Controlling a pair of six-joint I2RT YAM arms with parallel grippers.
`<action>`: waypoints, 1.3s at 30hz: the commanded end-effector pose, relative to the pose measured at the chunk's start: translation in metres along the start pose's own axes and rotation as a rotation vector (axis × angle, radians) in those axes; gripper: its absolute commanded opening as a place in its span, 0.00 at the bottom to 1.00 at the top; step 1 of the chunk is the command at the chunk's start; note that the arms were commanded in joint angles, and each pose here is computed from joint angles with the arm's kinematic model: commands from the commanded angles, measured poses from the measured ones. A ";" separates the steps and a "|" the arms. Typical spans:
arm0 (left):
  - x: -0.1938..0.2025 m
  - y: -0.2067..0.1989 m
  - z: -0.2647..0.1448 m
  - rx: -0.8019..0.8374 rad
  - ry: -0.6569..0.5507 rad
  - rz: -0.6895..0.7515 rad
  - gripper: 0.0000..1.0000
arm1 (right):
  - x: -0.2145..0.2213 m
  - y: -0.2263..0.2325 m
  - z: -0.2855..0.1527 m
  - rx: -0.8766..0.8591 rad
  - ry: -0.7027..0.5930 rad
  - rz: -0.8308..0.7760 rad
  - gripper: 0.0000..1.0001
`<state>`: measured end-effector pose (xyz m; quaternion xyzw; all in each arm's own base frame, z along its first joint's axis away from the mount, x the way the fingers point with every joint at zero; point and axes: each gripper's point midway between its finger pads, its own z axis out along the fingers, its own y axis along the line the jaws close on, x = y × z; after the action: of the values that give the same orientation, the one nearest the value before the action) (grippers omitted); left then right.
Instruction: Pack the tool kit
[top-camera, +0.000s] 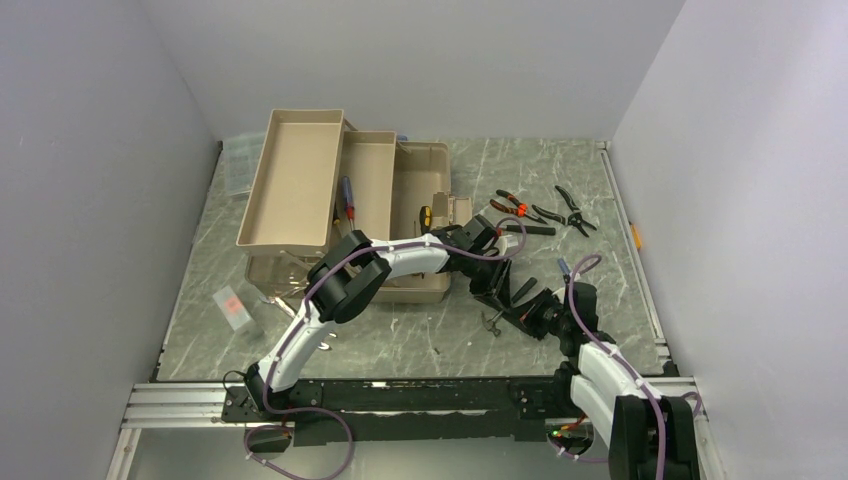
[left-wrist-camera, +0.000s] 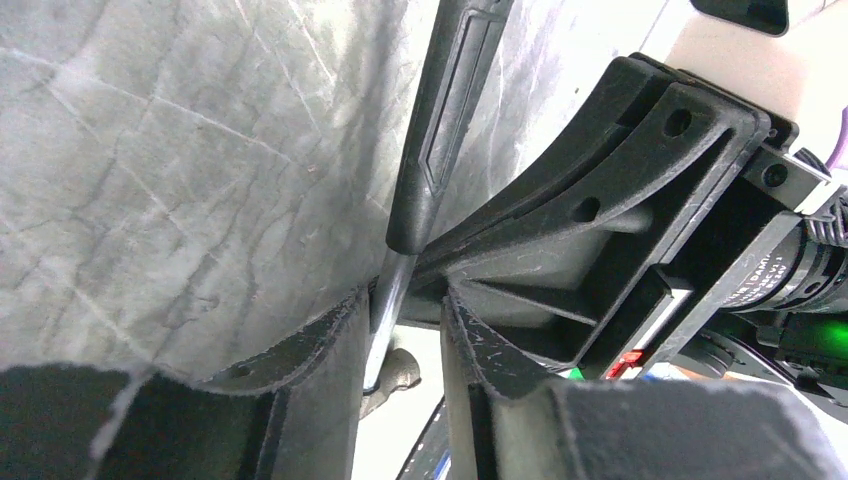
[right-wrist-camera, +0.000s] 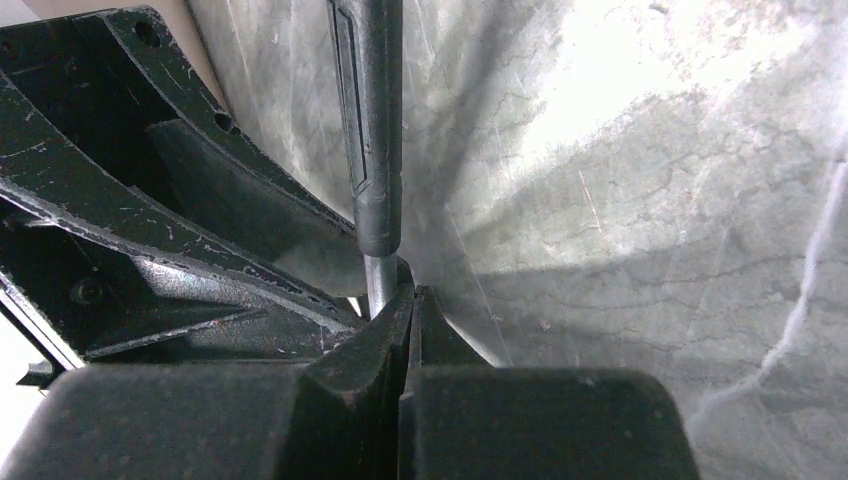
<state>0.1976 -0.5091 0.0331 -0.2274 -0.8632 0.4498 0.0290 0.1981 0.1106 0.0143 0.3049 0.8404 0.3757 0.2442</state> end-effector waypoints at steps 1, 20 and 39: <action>0.063 0.043 0.043 -0.073 0.171 -0.075 0.34 | -0.011 0.039 -0.004 -0.154 -0.028 -0.088 0.00; 0.064 0.049 0.045 -0.081 0.158 -0.050 0.00 | -0.018 0.073 -0.019 -0.256 -0.046 -0.142 0.00; 0.050 0.049 0.028 -0.076 0.088 -0.010 0.00 | -0.033 -0.012 -0.028 0.245 -0.136 -0.030 0.15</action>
<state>0.1904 -0.5196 0.0259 -0.2541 -0.8494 0.4624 -0.0069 0.1866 0.0810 0.0133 0.3293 0.8728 0.2718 0.2364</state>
